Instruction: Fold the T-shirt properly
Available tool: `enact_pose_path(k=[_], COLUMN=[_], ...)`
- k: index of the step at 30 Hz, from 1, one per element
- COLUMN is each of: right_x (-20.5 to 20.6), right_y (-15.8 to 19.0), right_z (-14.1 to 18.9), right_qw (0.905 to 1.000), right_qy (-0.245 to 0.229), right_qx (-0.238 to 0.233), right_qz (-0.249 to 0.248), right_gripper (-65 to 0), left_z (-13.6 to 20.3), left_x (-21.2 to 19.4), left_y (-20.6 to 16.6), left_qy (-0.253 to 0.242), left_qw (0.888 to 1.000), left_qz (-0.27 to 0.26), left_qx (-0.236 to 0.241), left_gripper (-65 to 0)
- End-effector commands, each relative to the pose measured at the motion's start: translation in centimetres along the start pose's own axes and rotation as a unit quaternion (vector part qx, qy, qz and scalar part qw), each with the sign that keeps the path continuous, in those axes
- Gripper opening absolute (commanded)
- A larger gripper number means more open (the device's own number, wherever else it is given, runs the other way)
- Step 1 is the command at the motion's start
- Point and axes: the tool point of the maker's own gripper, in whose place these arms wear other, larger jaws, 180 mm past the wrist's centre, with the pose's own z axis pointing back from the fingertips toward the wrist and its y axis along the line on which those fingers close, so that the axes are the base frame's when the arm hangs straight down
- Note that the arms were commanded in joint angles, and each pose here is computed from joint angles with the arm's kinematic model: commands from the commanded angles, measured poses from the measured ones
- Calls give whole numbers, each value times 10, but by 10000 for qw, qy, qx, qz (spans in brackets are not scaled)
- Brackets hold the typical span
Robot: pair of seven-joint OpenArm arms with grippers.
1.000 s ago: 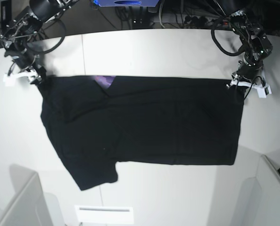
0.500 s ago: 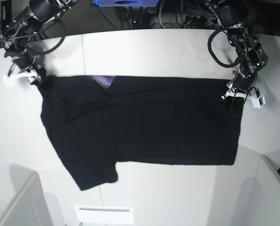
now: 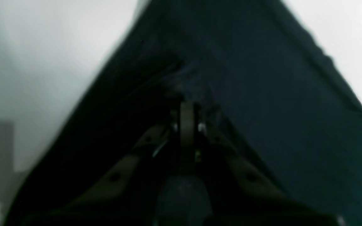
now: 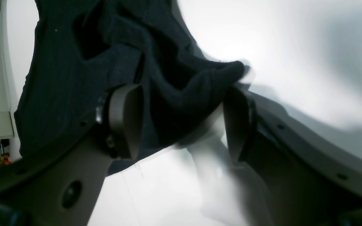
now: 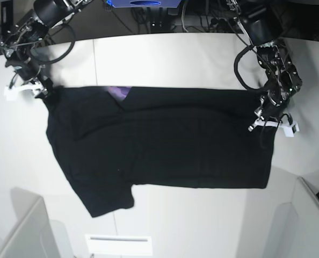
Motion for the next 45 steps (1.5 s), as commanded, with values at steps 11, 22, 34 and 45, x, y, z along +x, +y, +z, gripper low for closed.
enact_pose_path(k=[11, 22, 34, 45], right_x=[-10, -13, -13, -12], right_y=[-7, -9, -9, -8], right_z=[1, 2, 2, 1], right_qw=[9994, 9992, 9992, 9992], right_qy=[295, 333, 339, 328], right_qx=[-199, -216, -221, -210], right_qz=[33, 29, 28, 30], right_gripper=[-273, -273, -273, -273], left_z=[6, 67, 122, 96], left_x=[40, 45, -1, -17], left_y=[15, 27, 76, 80], left_qy=[-441, -819, -611, -332], left_qw=[9990, 9931, 9979, 9993], left_qz=[64, -816, -152, 147], left_qx=[100, 176, 173, 127], left_gripper=[-650, -650, -650, -142])
